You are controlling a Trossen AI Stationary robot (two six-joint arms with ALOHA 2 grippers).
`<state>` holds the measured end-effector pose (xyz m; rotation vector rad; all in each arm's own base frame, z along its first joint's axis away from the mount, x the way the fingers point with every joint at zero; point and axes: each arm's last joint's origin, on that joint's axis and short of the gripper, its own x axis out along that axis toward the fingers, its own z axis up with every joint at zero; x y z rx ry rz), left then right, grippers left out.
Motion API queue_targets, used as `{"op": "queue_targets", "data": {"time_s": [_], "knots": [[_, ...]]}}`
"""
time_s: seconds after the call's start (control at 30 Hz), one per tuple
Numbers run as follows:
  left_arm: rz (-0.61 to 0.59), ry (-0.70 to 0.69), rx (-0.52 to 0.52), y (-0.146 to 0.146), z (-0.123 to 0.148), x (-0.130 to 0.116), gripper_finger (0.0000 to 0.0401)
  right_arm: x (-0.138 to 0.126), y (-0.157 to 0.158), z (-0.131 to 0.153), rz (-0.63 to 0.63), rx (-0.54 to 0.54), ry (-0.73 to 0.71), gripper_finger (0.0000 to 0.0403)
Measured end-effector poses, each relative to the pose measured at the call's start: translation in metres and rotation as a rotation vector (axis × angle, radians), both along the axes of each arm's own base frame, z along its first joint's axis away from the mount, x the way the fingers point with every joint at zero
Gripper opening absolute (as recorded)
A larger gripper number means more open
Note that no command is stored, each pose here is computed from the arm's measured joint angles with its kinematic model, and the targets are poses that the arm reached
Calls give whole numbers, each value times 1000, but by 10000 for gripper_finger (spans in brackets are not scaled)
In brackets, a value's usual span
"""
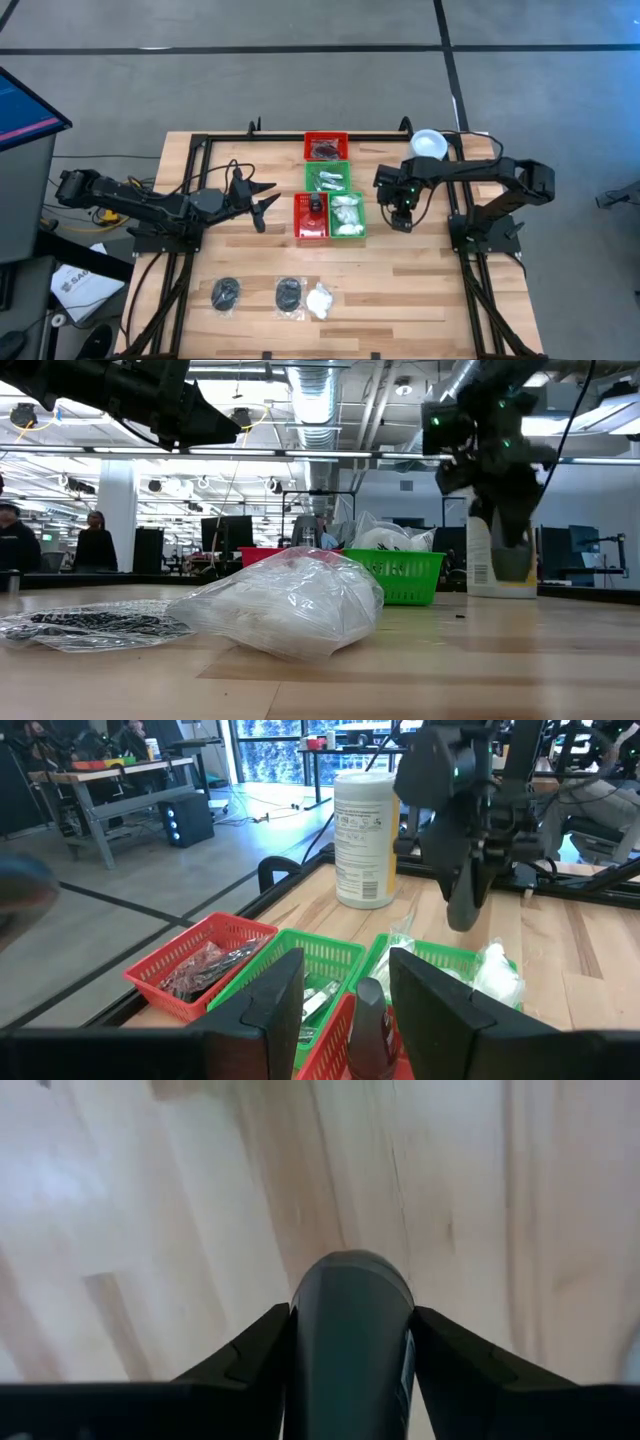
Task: Pick & Place Travel size toiletries
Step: Put the gray deodorant into the bottom red bin
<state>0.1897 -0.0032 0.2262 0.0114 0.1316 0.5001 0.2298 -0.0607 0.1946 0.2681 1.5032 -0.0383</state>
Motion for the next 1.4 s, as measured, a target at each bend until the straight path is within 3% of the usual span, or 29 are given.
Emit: {"op": "queue_targets", "data": {"time_s": [0.27,0.57,0.9,1.4], "knots": [[-33,-16,-22,-1,1,1,140,24,-5,58,31,-42,-142,165],[-121,-57,-44,-3,4,3,140,53,2,111,98,-122,-438,165],[-239,-138,-55,-8,1,20,140,77,19,128,221,-141,-715,165],[-295,-231,-45,-2,-8,61,140,86,30,132,266,-150,-807,164]]}}
